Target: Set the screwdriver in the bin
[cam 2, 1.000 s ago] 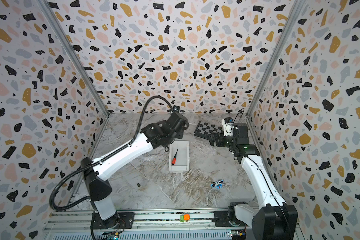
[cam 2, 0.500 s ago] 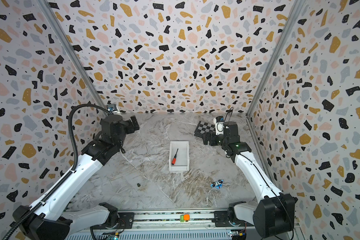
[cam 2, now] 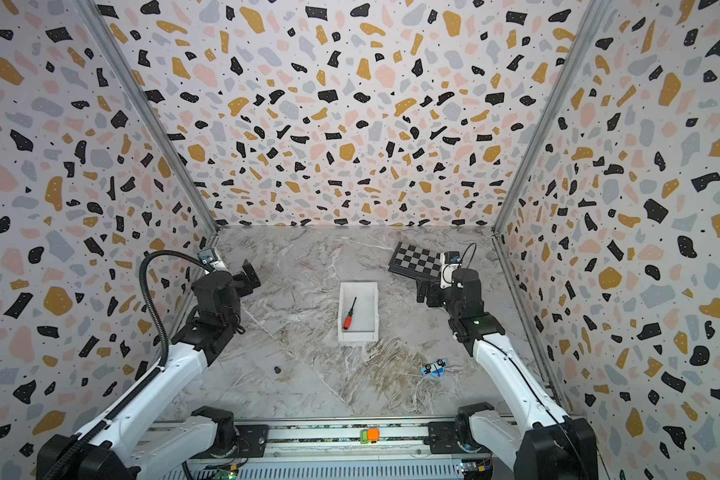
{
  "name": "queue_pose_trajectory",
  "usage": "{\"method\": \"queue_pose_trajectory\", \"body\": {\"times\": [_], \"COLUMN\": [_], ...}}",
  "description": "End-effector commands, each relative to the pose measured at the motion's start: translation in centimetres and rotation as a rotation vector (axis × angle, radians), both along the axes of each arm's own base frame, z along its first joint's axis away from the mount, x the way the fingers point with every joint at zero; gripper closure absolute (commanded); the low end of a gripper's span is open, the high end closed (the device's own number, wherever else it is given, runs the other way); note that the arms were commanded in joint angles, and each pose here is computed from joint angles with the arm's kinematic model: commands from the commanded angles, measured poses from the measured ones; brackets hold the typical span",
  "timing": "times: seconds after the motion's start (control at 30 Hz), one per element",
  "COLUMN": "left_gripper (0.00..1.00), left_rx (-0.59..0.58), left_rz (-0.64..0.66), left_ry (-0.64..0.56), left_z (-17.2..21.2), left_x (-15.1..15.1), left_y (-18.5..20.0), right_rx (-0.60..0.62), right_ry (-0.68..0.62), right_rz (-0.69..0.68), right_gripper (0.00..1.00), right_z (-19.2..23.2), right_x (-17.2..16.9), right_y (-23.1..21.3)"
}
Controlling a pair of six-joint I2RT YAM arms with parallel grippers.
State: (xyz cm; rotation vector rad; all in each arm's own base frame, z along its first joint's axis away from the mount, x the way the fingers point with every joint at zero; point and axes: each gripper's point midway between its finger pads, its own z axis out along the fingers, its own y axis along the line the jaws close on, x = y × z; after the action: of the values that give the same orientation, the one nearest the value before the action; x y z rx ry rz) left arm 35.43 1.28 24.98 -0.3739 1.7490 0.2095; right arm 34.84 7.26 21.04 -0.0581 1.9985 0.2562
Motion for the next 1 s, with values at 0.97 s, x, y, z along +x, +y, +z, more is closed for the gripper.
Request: {"method": "queue_pose_trajectory", "body": {"times": [0.97], "left_gripper": [0.0], "left_rx": [0.148], "left_rz": [-0.016], "left_ry": [-0.116], "left_z": [-9.8], "left_x": [-2.5], "left_y": [1.8], "right_rx": [-0.225], "right_ry": [-0.271], "right_rz": [-0.043], "right_gripper": [0.01], "right_z": [-7.4], "right_x": [1.8], "right_y": [-2.9]}}
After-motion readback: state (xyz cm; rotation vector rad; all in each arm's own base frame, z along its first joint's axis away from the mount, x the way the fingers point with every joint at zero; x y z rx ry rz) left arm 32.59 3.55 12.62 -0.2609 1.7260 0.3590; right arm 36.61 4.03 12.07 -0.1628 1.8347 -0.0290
